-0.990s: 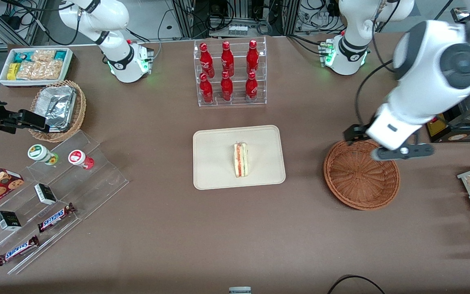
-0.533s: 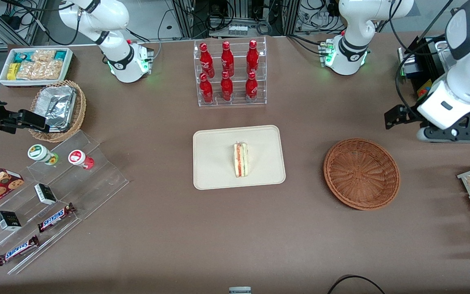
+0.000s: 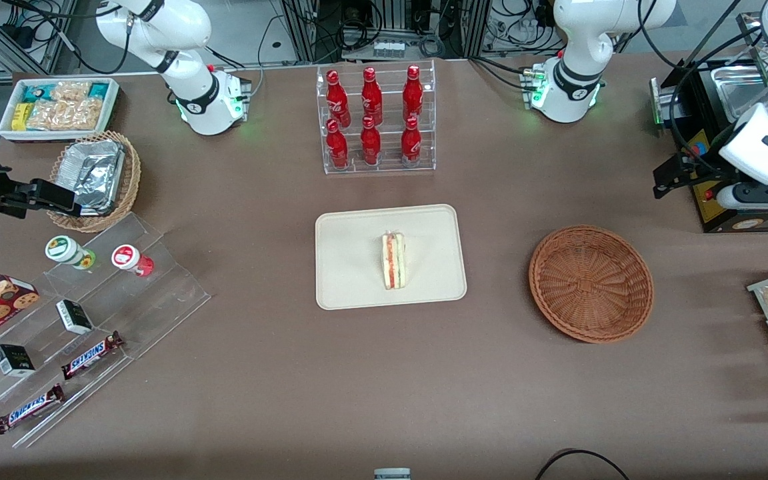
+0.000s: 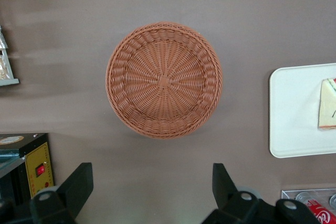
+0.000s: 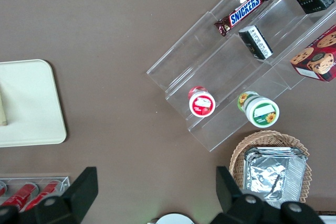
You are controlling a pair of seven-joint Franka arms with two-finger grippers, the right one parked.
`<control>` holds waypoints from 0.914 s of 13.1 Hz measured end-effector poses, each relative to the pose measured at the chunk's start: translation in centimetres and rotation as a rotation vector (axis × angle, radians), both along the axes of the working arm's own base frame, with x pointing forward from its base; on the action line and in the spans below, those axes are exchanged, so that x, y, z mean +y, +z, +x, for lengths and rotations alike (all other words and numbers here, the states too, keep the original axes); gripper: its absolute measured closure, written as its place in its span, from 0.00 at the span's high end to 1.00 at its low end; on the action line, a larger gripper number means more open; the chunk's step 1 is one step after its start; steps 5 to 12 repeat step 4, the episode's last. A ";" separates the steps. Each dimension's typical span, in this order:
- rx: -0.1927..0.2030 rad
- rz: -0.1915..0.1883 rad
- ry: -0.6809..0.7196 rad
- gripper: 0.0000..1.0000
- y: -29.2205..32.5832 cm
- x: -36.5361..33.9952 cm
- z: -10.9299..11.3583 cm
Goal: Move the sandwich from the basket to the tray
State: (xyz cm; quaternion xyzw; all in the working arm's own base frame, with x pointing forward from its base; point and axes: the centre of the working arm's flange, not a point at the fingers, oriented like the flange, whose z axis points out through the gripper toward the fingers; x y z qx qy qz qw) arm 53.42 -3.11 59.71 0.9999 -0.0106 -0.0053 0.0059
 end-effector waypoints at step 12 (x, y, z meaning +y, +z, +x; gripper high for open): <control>0.002 0.000 -0.006 1.00 0.0 -0.3 1.0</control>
